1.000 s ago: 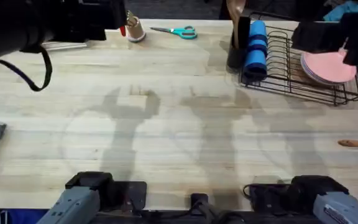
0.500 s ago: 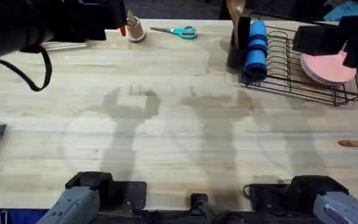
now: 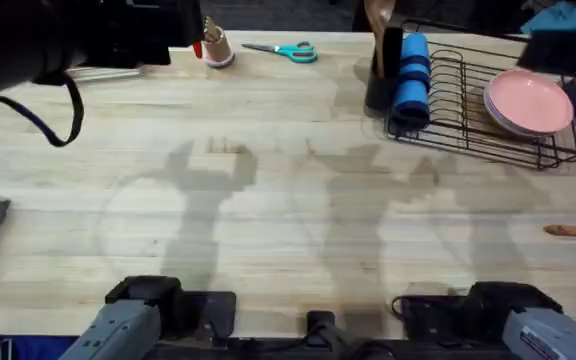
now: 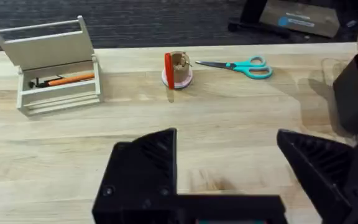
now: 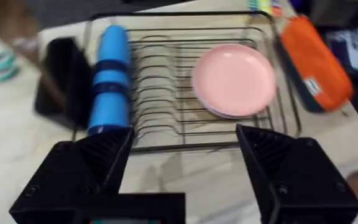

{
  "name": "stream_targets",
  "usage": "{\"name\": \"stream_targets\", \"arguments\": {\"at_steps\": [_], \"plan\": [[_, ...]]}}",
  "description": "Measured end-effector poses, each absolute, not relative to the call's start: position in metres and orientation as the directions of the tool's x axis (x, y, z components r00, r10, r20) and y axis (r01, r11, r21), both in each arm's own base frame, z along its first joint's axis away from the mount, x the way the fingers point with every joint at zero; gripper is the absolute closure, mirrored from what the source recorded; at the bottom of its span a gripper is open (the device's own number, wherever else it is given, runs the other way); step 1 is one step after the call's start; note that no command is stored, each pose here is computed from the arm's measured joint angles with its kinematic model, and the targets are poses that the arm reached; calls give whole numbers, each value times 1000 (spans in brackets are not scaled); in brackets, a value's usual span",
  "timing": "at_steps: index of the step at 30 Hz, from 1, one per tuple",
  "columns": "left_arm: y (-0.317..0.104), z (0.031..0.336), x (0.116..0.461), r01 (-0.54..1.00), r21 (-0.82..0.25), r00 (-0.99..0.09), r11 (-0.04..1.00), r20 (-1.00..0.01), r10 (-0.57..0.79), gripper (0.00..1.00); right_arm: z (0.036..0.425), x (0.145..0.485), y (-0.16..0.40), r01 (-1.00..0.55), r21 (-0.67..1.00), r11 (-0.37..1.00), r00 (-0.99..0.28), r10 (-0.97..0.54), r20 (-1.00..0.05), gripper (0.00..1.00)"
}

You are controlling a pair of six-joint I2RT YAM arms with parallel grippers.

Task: Pick up the spoon on the table one by one and put them onto the rack

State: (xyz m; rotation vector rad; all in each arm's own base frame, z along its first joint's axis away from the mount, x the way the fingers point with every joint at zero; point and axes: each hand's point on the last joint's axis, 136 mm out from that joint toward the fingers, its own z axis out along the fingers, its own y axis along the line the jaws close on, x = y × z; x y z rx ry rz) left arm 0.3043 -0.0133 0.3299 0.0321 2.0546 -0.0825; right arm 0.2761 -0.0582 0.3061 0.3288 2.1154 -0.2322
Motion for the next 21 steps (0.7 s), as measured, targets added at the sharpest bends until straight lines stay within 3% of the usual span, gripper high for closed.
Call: {"name": "stream_targets", "arguments": {"at_steps": [10, 21], "plan": [[-13, 330, 304, 58, -45, -466, 997, -884, -13, 7, 304, 246, -133, 661, 97, 745, -350, 419, -838, 6], [-13, 330, 304, 58, -45, -466, 997, -884, -13, 8, 291, 182, -200, 896, 177, 407, -119, 606, -787, 6]]}}
